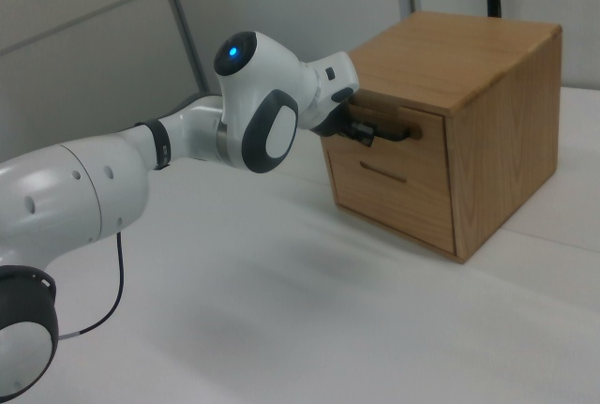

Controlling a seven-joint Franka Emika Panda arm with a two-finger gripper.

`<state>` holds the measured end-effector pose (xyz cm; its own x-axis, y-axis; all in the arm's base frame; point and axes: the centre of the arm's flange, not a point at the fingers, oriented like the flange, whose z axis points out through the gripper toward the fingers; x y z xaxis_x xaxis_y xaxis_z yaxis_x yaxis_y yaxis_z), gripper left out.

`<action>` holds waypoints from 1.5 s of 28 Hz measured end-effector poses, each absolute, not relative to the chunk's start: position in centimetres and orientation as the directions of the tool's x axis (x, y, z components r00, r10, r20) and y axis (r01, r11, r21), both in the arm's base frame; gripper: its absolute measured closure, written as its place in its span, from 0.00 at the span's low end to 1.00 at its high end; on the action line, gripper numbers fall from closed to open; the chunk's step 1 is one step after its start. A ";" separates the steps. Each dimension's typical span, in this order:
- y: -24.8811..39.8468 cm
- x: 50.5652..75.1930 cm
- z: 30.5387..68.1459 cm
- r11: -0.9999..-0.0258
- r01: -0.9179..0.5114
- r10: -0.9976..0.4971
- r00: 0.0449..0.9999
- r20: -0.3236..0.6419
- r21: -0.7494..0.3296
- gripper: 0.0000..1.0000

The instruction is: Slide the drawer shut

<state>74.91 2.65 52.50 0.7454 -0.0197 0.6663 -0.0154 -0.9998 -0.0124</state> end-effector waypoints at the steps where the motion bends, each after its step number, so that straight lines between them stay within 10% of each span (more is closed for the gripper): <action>1: 2.7 74.9 52.4 -1.000 -0.014 -0.019 0.736 0.676 -0.013 0.99; 15: 1.9 74.7 51.4 -1.000 -0.020 -0.022 0.733 0.680 -0.011 0.99; 34: 0.9 65.3 56.5 -0.998 0.029 0.037 0.988 0.152 0.054 0.98; 42: 0.7 61.6 58.9 -0.996 0.075 0.076 0.997 0.011 0.055 0.70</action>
